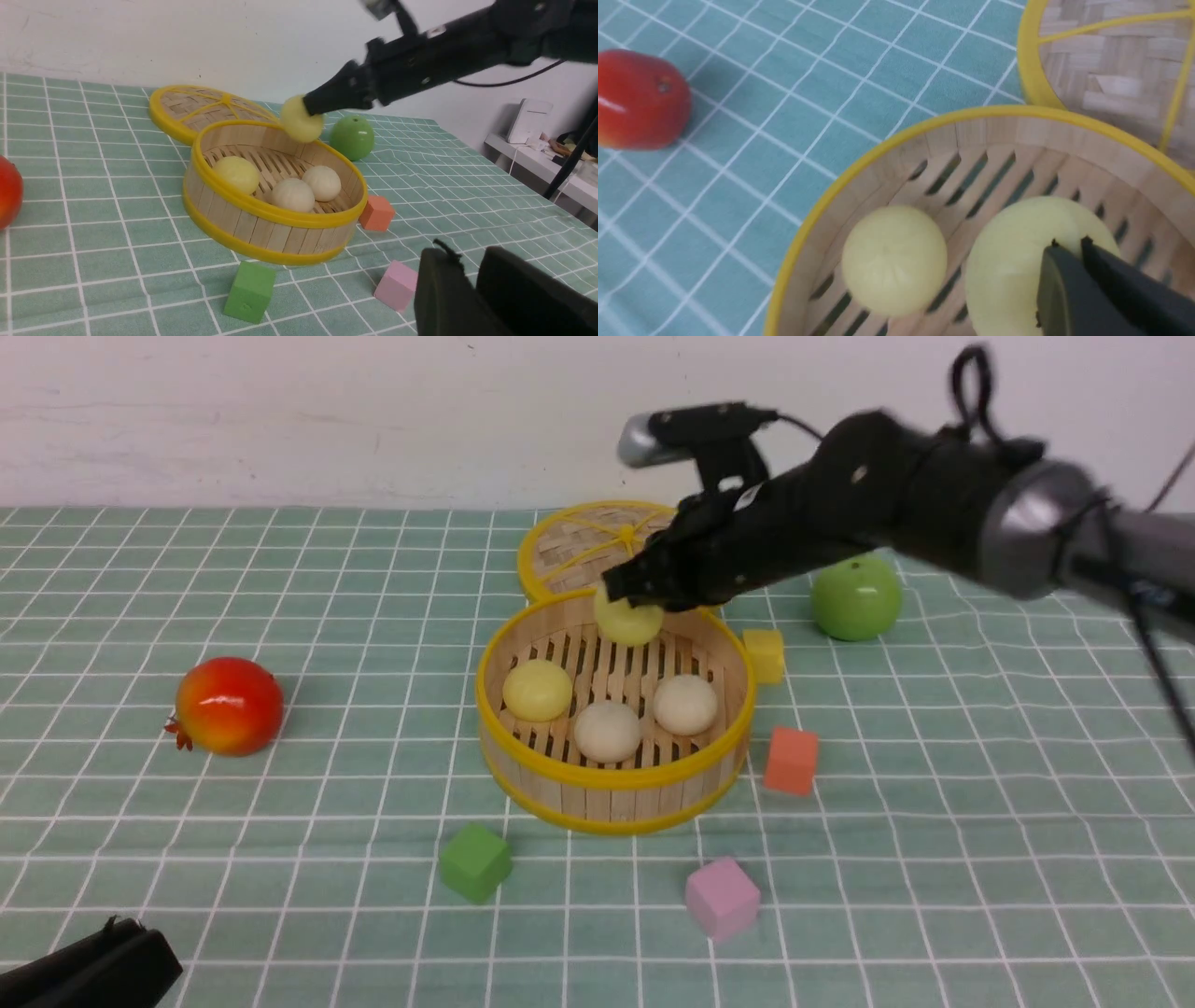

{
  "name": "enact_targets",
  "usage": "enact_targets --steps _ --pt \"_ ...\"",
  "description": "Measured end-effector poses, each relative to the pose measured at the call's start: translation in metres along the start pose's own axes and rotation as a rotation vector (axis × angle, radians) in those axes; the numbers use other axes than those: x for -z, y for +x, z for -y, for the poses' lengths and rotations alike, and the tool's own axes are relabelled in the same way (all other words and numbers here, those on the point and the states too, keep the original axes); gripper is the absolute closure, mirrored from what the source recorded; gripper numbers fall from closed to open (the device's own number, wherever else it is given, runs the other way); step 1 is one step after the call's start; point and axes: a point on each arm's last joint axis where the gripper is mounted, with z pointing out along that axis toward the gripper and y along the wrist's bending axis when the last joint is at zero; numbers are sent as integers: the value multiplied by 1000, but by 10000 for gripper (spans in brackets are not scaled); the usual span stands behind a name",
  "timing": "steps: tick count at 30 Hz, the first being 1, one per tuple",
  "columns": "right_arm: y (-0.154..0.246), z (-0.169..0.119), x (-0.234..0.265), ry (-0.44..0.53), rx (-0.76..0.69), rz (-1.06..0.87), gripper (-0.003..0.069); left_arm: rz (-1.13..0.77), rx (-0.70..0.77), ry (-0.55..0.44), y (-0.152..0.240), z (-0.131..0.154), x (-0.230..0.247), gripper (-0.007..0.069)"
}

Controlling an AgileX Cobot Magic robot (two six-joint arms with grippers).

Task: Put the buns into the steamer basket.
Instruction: Use the right arm to put the steamed stuffed bun into the steamer

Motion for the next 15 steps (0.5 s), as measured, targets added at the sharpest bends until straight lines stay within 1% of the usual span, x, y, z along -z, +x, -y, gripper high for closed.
enact_targets --steps 2,4,6,7,8,9,10,11,12,13,14,15 --pt "9 2 -17 18 4 11 641 0 0 0 0 0 0 510" --pt "18 5 -30 36 8 15 613 0 0 0 0 0 0 507" --pt "26 9 -41 50 4 12 560 0 0 0 0 0 0 504" --pt "30 11 -46 55 3 7 506 0 0 0 0 0 0 503" --pt "31 12 -46 56 4 7 506 0 0 0 0 0 0 502" --pt "31 12 -47 59 4 9 433 0 0 0 0 0 0 501" --pt "31 12 -47 59 4 10 423 0 0 0 0 0 0 501" --pt "30 12 -46 59 5 15 335 0 0 0 0 0 0 500" --pt "28 11 -45 59 5 18 326 0 0 0 0 0 0 498" --pt "23 9 -38 50 10 18 246 0 0 0 0 0 0 497" --pt "18 6 -30 42 15 18 209 0 0 0 0 0 0 496" --pt "17 6 -28 42 17 22 209 0 0 0 0 0 0 496"
